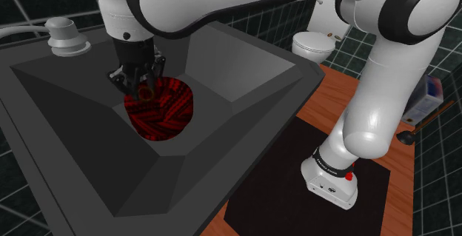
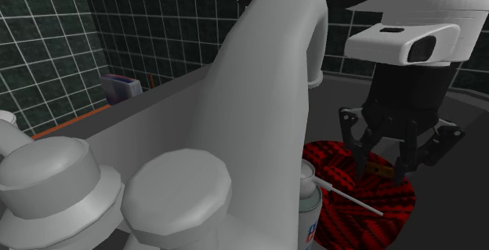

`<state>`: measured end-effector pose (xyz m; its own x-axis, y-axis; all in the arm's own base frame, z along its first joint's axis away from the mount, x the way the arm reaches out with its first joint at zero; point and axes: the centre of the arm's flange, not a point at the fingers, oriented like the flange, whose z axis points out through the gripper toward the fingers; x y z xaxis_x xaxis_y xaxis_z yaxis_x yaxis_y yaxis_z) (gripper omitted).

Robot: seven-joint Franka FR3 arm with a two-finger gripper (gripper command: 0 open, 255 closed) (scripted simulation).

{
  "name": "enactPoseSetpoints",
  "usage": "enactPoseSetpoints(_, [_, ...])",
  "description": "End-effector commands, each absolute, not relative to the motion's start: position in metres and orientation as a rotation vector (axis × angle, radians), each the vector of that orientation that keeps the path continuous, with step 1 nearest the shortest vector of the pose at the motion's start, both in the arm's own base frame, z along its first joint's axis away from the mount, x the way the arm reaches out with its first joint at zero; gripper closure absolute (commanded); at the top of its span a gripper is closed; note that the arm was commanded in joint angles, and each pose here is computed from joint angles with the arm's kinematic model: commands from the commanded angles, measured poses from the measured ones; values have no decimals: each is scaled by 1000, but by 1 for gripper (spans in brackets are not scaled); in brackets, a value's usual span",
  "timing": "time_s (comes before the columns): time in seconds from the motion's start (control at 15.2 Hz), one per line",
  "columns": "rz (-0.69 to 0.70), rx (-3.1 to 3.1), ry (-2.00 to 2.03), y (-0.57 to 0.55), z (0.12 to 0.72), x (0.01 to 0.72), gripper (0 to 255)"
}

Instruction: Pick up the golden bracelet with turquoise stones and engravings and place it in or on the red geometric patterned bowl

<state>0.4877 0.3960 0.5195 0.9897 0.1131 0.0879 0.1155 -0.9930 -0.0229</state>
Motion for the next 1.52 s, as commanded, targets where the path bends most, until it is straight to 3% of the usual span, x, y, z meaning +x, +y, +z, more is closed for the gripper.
enactPoseSetpoints(0.0, [-135, -3105, -179, 396, 509, 488, 255])
enactPoseSetpoints(0.59, [-135, -3105, -179, 396, 503, 488, 255])
enactPoseSetpoints(0.66, [-136, -3105, -179, 396, 503, 488, 0])
enactPoseSetpoints(0.99, [-135, -3105, -179, 396, 503, 488, 0])
enactPoseSetpoints(1.25, [-135, -3105, -179, 394, 553, 484, 0])
enactPoseSetpoints(1.45, [-135, -3105, -179, 394, 553, 484, 0])
